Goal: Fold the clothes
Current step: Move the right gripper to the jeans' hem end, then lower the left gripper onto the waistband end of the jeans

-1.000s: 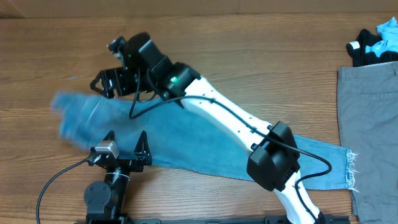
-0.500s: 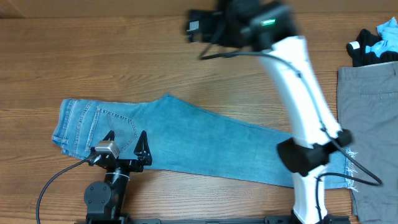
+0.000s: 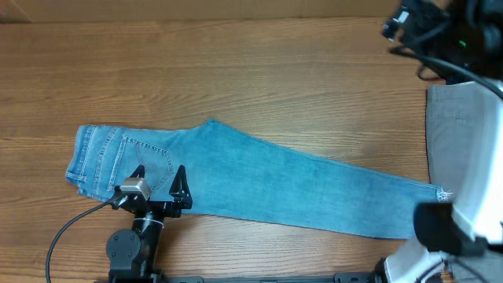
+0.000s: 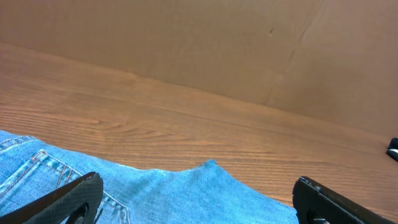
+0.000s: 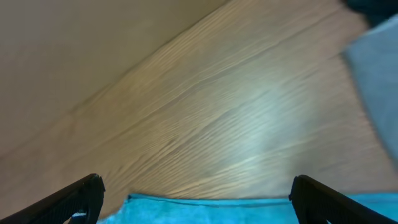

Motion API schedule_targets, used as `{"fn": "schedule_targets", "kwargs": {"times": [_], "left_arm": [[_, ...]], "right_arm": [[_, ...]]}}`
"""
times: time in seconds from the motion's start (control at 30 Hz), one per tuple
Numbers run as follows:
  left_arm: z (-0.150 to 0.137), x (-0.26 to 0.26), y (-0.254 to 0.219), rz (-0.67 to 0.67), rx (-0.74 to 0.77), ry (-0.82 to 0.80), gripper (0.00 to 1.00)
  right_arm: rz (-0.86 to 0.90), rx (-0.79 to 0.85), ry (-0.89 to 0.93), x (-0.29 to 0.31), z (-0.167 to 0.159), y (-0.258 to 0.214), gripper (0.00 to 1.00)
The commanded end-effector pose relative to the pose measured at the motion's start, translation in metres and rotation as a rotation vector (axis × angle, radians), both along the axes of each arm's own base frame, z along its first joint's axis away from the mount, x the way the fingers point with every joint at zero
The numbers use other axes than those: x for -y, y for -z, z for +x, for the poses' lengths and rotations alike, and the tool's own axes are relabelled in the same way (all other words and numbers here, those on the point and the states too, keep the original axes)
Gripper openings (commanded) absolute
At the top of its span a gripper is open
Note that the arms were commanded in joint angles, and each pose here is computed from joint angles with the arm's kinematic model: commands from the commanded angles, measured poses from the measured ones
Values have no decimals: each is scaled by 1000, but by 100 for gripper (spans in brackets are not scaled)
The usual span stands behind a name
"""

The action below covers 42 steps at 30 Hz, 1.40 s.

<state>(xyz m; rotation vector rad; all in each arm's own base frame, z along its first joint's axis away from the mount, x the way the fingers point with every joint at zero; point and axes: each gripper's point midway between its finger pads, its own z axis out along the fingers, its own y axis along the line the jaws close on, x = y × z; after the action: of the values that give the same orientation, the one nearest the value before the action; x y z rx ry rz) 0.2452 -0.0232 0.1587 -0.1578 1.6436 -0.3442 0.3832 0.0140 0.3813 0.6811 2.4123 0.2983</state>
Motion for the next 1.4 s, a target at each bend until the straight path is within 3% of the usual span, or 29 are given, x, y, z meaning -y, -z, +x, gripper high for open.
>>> {"fn": "schedule_targets", "kwargs": {"times": [0.0,0.1,0.27,0.4,0.57,0.6,0.73,0.77,0.97,1.27,1.37], "left_arm": [[-1,2,0,-9,2,10,100],[-1,2,0,-9,2,10,100],[0,2,1,-9,0,10,100],[0,2,1,-9,0,10,100],[0,2,1,-9,0,10,100],[0,2,1,-9,0,10,100],[0,2,1,-9,0,10,100],[0,2,1,-9,0,10,100],[0,2,1,-9,0,10,100],[0,4,-7,-26,27,18,100],[-6,28,-29,-61,108,166,100]], "right_arm": [[-93,-10,97,24,-45,-5,100],[-167,-189,258,55,-92,46,100],[-122,-447,273,57,-143,124,100],[-88,-582,250,49,-159,174,100],[-26,-630,224,37,-157,228,98],[-7,-634,217,34,-156,239,96],[72,-654,189,20,-158,269,55],[96,-659,181,15,-159,275,52],[169,-654,155,2,-160,298,55],[201,-618,136,-3,-151,298,68],[201,-623,136,-3,-153,298,71]]}}
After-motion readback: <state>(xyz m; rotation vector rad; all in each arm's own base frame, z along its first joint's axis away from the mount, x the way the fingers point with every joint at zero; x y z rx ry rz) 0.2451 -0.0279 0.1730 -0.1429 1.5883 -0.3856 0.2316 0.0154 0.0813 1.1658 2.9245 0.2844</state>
